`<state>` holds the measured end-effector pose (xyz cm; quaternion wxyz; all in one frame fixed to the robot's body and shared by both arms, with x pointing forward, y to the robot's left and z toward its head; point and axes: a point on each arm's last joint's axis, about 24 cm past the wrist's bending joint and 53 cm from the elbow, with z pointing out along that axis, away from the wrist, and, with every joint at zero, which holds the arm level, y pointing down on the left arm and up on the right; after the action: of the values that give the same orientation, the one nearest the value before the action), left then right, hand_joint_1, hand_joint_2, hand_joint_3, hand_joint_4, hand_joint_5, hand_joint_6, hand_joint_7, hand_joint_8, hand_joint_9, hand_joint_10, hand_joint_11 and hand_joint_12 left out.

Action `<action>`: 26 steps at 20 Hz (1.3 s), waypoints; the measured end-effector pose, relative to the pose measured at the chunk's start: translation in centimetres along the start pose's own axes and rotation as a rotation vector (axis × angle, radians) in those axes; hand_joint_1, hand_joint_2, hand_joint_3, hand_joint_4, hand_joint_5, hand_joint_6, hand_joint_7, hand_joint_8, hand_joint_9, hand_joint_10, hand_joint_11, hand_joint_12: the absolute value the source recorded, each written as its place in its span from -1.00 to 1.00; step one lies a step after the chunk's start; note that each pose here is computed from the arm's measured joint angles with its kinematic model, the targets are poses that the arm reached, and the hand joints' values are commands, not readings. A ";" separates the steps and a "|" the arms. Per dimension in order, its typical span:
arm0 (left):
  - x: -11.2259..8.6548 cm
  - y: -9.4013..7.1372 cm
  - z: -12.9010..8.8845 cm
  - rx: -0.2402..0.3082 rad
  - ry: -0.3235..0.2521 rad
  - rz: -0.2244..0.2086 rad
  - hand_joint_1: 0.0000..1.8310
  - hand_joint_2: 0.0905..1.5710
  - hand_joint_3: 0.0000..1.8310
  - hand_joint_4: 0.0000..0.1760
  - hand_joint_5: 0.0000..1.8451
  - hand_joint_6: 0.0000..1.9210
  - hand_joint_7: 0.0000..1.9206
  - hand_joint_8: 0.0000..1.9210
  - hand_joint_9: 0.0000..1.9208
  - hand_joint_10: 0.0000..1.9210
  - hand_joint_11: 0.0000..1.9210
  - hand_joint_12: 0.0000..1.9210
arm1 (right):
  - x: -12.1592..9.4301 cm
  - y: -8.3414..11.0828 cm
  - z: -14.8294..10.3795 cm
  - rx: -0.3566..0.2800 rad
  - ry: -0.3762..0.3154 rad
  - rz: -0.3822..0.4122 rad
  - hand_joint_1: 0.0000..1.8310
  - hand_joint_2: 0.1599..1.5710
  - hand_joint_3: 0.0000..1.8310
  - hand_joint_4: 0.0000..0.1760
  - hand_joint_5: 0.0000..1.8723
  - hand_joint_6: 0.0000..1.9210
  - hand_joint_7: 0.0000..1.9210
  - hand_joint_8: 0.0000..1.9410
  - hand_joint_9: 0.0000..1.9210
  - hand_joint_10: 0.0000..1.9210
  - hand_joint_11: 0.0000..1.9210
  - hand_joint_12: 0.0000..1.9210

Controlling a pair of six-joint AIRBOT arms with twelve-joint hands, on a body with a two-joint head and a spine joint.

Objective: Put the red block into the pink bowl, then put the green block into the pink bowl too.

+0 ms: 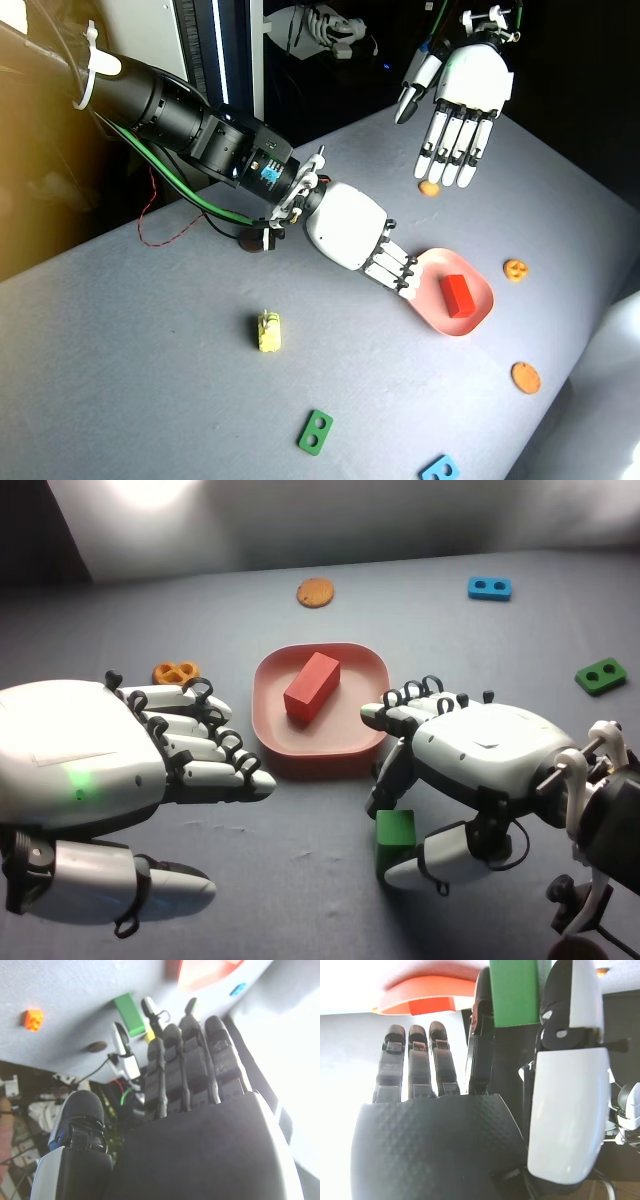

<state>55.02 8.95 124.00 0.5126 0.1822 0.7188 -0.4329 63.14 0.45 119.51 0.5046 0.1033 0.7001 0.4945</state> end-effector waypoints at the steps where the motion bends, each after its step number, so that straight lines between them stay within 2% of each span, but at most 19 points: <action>1: 0.0 0.0 0.0 0.001 0.000 0.000 -1.00 0.70 -1.00 -1.00 -0.71 -1.00 -0.69 -0.99 -0.74 -0.99 -1.00 -0.65 | -0.1 0.0 0.0 0.001 -0.002 0.000 0.10 -0.05 -1.00 -0.40 0.10 -0.98 -0.91 -1.00 -1.00 -1.00 -1.00 -1.00; 3: 0.0 0.0 0.0 0.000 0.000 0.000 -0.95 0.70 -1.00 -1.00 -0.69 -1.00 -0.68 -1.00 -0.74 -1.00 -1.00 -0.65 | -0.1 0.0 0.0 0.001 -0.002 0.000 0.09 -0.04 -0.99 -0.43 0.11 -0.98 -0.90 -0.99 -1.00 -1.00 -1.00 -1.00; 5: 0.0 0.0 0.0 0.000 0.000 -0.001 -0.95 0.70 -1.00 -1.00 -0.68 -1.00 -0.68 -1.00 -0.74 -1.00 -1.00 -0.64 | -0.1 0.0 0.0 0.001 -0.002 -0.001 0.13 -0.06 -1.00 -0.58 0.13 -0.98 -0.88 -0.99 -1.00 -1.00 -1.00 -1.00; 6: 0.0 0.0 0.0 0.000 0.000 -0.001 -0.96 0.70 -1.00 -1.00 -0.68 -1.00 -0.68 -1.00 -0.74 -1.00 -1.00 -0.64 | -0.1 0.0 0.0 0.001 -0.001 0.000 0.12 -0.03 -0.99 -0.31 0.12 -0.99 -0.89 -1.00 -1.00 -1.00 -1.00 -1.00; 8: 0.0 0.0 0.0 0.001 0.000 -0.001 -0.96 0.71 -1.00 -1.00 -0.69 -1.00 -0.69 -1.00 -0.74 -1.00 -1.00 -0.66 | 0.0 0.0 0.0 -0.001 -0.001 -0.002 0.18 -0.02 -1.00 -1.00 0.22 -0.98 -0.83 -1.00 -1.00 -1.00 -1.00 -1.00; 9: 0.0 0.0 0.0 0.000 -0.001 -0.001 -0.96 0.70 -1.00 -1.00 -0.70 -1.00 -0.69 -1.00 -0.74 -1.00 -1.00 -0.65 | 0.0 0.1 0.0 -0.004 -0.001 -0.006 0.23 0.10 -0.99 -0.09 0.46 -0.85 -0.83 -1.00 -1.00 -1.00 -1.00 -1.00; 10: 0.0 0.0 0.0 0.001 -0.001 -0.001 -0.99 0.71 -1.00 -1.00 -0.73 -1.00 -0.72 -1.00 -0.78 -1.00 -1.00 -0.73 | 0.0 0.1 0.0 -0.005 -0.001 -0.007 0.25 0.13 -1.00 -0.15 0.51 -0.82 -0.85 -1.00 -1.00 -1.00 -1.00 -1.00; 11: 0.0 0.0 0.0 0.000 0.000 -0.001 -1.00 0.71 -1.00 -1.00 -0.72 -1.00 -0.71 -1.00 -0.77 -1.00 -1.00 -0.71 | -0.1 0.1 0.0 -0.005 -0.001 -0.008 0.26 0.13 -1.00 -0.54 0.53 -0.83 -0.84 -1.00 -1.00 -1.00 -1.00 -1.00; 12: 0.0 0.0 0.0 0.000 -0.001 -0.001 -0.99 0.71 -1.00 -1.00 -0.70 -1.00 -0.70 -0.99 -0.75 -0.99 -1.00 -0.67 | -0.1 0.1 0.0 -0.005 -0.001 -0.008 0.26 0.13 -1.00 -0.30 0.54 -0.85 -0.82 -1.00 -1.00 -1.00 -1.00 -1.00; 13: 0.0 0.0 0.0 0.001 -0.001 -0.001 -0.98 0.71 -1.00 -1.00 -0.71 -1.00 -0.70 -1.00 -0.75 -1.00 -1.00 -0.67 | 0.0 0.1 0.0 -0.006 -0.001 -0.009 0.28 0.13 -1.00 -1.00 0.55 -0.86 -0.81 -1.00 -1.00 -1.00 -1.00 -1.00; 15: 0.0 0.0 0.0 0.000 -0.001 -0.001 -0.97 0.71 -1.00 -1.00 -0.69 -1.00 -0.69 -1.00 -0.75 -1.00 -1.00 -0.66 | 0.0 0.1 0.0 -0.007 -0.001 -0.009 0.28 0.13 -1.00 -0.92 0.56 -0.88 -0.79 -0.99 -0.98 -0.99 -1.00 -1.00; 16: 0.0 0.0 0.0 0.000 -0.001 -0.001 -0.98 0.72 -1.00 -1.00 -0.69 -1.00 -0.69 -1.00 -0.75 -1.00 -1.00 -0.69 | 0.0 0.2 0.0 -0.008 -0.001 -0.011 0.28 0.12 -1.00 -1.00 0.59 -0.92 -0.76 -1.00 -0.96 -1.00 -1.00 -1.00; 17: 0.0 0.0 0.0 0.000 -0.001 -0.001 -0.92 0.71 -1.00 -1.00 -0.66 -1.00 -0.67 -1.00 -0.73 -1.00 -1.00 -0.63 | 0.0 0.2 0.0 -0.009 -0.001 -0.011 0.28 0.12 -1.00 -0.99 0.60 -0.94 -0.74 -1.00 -0.93 -0.99 -1.00 -1.00; 18: 0.0 0.0 0.0 0.000 -0.001 -0.001 -0.98 0.73 -1.00 -1.00 -0.69 -1.00 -0.68 -1.00 -0.75 -1.00 -1.00 -0.66 | -0.1 0.3 0.0 -0.011 -0.002 -0.011 0.27 0.12 -1.00 -0.60 0.60 -0.95 -0.72 -1.00 -0.93 -1.00 -1.00 -1.00; 20: 0.0 0.0 0.0 0.000 -0.001 0.000 -0.98 0.72 -1.00 -1.00 -0.69 -1.00 -0.68 -1.00 -0.74 -1.00 -1.00 -0.66 | -0.6 1.3 0.4 -0.038 -0.005 -0.012 0.28 0.12 -1.00 -1.00 0.61 -0.97 -0.70 -1.00 -0.92 -1.00 -1.00 -1.00; 21: 0.0 0.0 0.0 0.001 -0.002 -0.001 -0.98 0.72 -1.00 -1.00 -0.69 -1.00 -0.69 -1.00 -0.74 -1.00 -1.00 -0.66 | -1.1 2.0 0.5 -0.051 -0.014 -0.013 0.28 0.12 -1.00 -0.83 0.61 -0.97 -0.71 -1.00 -0.92 -1.00 -1.00 -1.00; 23: 0.0 0.0 0.0 0.001 -0.001 -0.001 -1.00 0.72 -1.00 -1.00 -0.72 -1.00 -0.70 -1.00 -0.76 -1.00 -1.00 -0.66 | -2.8 3.6 1.0 -0.089 -0.046 -0.024 0.28 0.12 -1.00 -0.76 0.61 -0.98 -0.71 -1.00 -0.91 -0.99 -1.00 -1.00; 24: 0.0 0.0 0.0 0.001 -0.001 0.000 -0.99 0.72 -1.00 -1.00 -0.70 -1.00 -0.70 -1.00 -0.76 -1.00 -1.00 -0.66 | -3.8 4.1 1.3 -0.101 -0.067 -0.027 0.29 0.12 -1.00 -1.00 0.61 -0.98 -0.70 -1.00 -0.91 -1.00 -1.00 -1.00; 26: -0.1 0.0 0.0 0.001 -0.002 -0.001 -1.00 0.72 -1.00 -1.00 -0.69 -1.00 -0.69 -1.00 -0.74 -1.00 -1.00 -0.65 | -5.6 4.8 2.0 -0.114 -0.098 -0.035 0.30 0.12 -1.00 -1.00 0.62 -0.98 -0.69 -1.00 -0.92 -1.00 -1.00 -1.00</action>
<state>55.03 8.93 124.06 0.5130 0.1819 0.7182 -0.4335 65.74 0.36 126.71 0.5519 0.0864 0.6470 0.5190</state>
